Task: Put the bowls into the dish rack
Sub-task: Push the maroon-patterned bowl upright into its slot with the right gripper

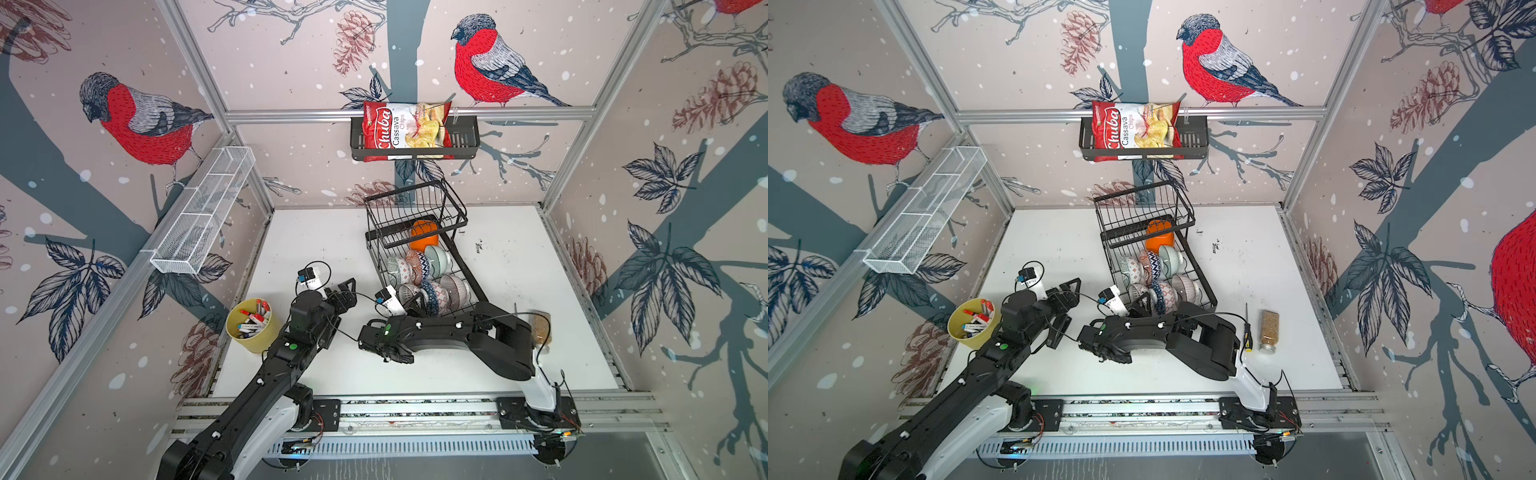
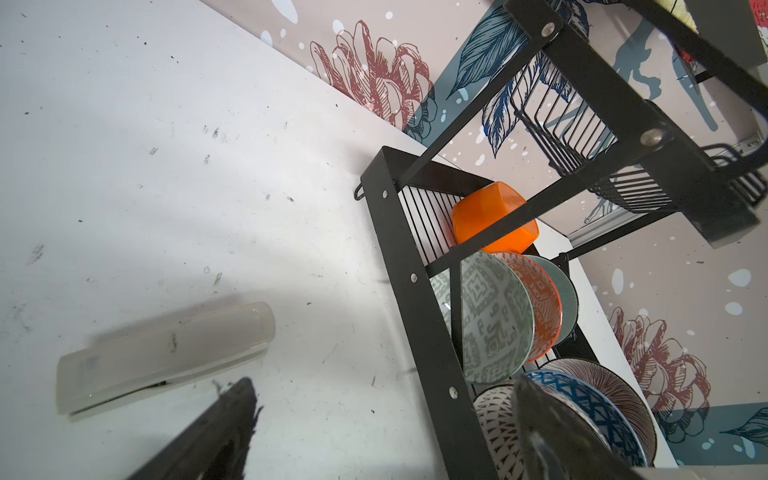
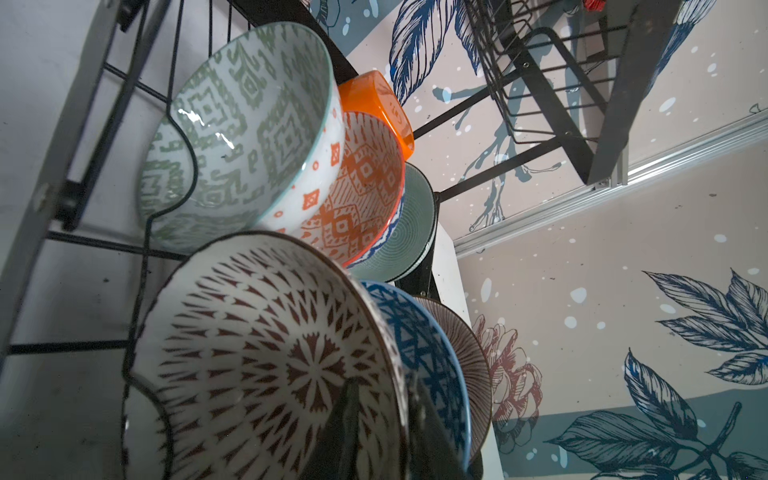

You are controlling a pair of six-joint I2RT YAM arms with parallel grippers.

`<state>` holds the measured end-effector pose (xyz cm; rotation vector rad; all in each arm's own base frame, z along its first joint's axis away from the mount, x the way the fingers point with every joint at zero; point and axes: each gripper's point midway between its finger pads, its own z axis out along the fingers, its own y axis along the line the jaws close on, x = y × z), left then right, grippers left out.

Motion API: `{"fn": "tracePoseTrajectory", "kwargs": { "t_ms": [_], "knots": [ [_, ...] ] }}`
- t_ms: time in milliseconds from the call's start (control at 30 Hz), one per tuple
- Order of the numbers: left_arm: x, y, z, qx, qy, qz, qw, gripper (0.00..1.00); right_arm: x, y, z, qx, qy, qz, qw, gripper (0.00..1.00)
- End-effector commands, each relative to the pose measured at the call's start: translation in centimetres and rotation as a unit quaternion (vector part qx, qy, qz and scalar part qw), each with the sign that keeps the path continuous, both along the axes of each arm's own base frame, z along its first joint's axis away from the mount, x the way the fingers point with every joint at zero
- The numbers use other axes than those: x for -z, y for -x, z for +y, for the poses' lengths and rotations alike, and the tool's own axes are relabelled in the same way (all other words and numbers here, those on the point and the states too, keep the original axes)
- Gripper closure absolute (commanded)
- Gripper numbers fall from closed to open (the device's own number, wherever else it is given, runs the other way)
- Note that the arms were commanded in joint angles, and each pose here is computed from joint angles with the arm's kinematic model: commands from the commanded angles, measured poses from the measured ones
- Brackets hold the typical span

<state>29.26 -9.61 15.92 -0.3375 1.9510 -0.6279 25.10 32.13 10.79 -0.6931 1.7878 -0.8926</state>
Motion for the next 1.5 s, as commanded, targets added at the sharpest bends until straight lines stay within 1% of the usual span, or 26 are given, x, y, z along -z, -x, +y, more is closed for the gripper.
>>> {"fn": "tracePoseTrajectory", "kwargs": {
  "t_ms": [0,300,333,467,733,967,1333,1467],
  "knots": [
    [-0.5,-0.1,-0.1,0.002,0.007,-0.012,1.0,0.05,3.9,1.5,0.6,0.01,-0.04,0.093,0.995,0.74],
    [-0.8,0.3,-0.1,0.004,0.009,-0.019,1.0,0.05,3.6,1.6,0.9,0.019,-0.038,0.085,0.996,0.57],
    [-0.7,0.3,0.0,0.004,0.01,-0.019,1.0,0.05,3.4,1.6,1.0,0.021,-0.038,0.081,0.996,0.53],
    [-0.6,0.4,-0.1,0.006,0.012,-0.018,1.0,0.05,2.6,1.4,1.0,0.026,-0.038,0.071,0.996,0.46],
    [-0.8,0.4,-0.2,0.008,0.012,-0.017,1.0,0.05,0.6,1.0,1.1,0.027,-0.043,0.05,0.997,0.34],
    [-1.3,0.2,-0.2,0.008,0.011,-0.024,1.0,0.05,-0.6,0.8,1.0,0.029,-0.045,0.038,0.998,0.28],
    [-2.0,0.1,0.0,0.003,0.009,-0.028,1.0,0.05,-3.0,0.5,1.6,0.022,-0.066,0.026,0.997,0.25],
    [-2.2,0.1,0.0,0.002,0.008,-0.029,1.0,0.05,-3.5,0.4,2.1,0.016,-0.077,0.03,0.996,0.25]
  ]
}}
